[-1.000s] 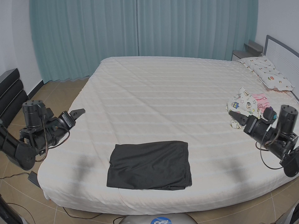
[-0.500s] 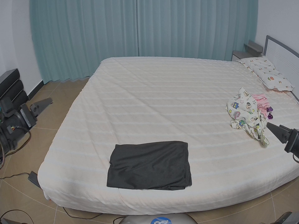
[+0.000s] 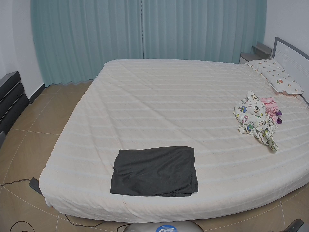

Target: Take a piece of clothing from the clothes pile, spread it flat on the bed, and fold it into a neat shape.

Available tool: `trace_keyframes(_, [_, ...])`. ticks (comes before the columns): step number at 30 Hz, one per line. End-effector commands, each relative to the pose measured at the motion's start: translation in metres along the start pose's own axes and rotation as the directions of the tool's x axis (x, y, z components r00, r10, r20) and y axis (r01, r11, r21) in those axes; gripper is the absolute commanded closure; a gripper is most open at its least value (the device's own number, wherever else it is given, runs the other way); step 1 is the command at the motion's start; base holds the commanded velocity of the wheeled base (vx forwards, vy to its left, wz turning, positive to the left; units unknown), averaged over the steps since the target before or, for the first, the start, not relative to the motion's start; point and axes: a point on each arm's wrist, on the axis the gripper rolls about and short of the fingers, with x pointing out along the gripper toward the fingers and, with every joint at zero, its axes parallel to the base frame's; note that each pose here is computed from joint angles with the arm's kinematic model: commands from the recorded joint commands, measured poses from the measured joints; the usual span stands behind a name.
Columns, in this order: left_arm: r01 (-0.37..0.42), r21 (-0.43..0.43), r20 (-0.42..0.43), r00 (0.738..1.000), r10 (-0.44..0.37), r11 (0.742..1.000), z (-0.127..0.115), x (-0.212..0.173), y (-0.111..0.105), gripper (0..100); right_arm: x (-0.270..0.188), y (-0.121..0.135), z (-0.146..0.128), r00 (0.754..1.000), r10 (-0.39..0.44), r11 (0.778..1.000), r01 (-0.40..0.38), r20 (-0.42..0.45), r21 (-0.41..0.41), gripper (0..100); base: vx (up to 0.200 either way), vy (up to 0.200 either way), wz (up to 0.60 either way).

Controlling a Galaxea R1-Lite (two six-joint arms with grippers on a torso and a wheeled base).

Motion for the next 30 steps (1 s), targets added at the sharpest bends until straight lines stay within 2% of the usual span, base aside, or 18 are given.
trace_keyframes(1, [0.020, 0.043, 0.163, 0.986, -0.027, 0.999, -0.009, -0.048, -0.003, 0, -0.028, 0.002, -0.003, 0.997, 0.044, 0.997, -0.039, 0.066, -0.073, 0, 0.000, 0.000, 0.00])
trace_keyframes(9, [0.045, 0.047, 0.198, 0.979, -0.053, 0.998, -0.049, -0.066, 0.003, 0, -0.041, 0.002, -0.017, 0.999, 0.012, 0.983, -0.003, 0.049, -0.182, 0, 0.000, 0.000, 0.00])
trace_keyframes(13, [0.048, 0.045, 0.164, 0.985, -0.055, 0.998, -0.068, -0.070, 0.007, 0, -0.054, 0.002, -0.035, 1.000, -0.011, 0.979, 0.009, -0.006, -0.204, 0, 0.000, 0.000, 0.00])
trace_keyframes(18, [-0.007, 0.027, 0.110, 0.994, 0.004, 1.000, -0.082, -0.063, 0.011, 0, -0.058, -0.002, -0.083, 0.994, -0.008, 0.981, -0.015, -0.114, -0.193, 0, 0.000, 0.000, 0.00])
trace_keyframes(21, [-0.061, 0.035, 0.068, 0.996, 0.058, 0.998, -0.096, -0.055, 0.015, 0, -0.053, -0.004, -0.099, 0.985, -0.033, 0.984, 0.002, -0.170, -0.181, 0, 0.000, 0.000, 0.00])
trace_keyframes(24, [-0.122, 0.030, 0.107, 0.987, 0.118, 0.992, -0.102, -0.049, 0.017, 0, -0.048, -0.006, -0.113, 0.974, -0.057, 0.981, 0.014, -0.219, -0.191, 0, 0.000, 0.000, 0.00])
trace_keyframes(27, [-0.133, 0.030, 0.147, 0.981, 0.127, 0.991, -0.111, -0.041, 0.020, 0, -0.042, -0.008, -0.128, 0.973, -0.071, 0.979, 0.026, -0.218, -0.202, 0, 0.000, 0.000, 0.00])
trace_keyframes(30, [-0.148, 0.125, 0.122, 0.984, 0.133, 0.981, -0.136, -0.030, 0.025, 0, -0.036, -0.008, -0.132, 0.988, -0.070, 0.981, 0.044, -0.135, -0.191, 0, 0.000, 0.000, 0.00])
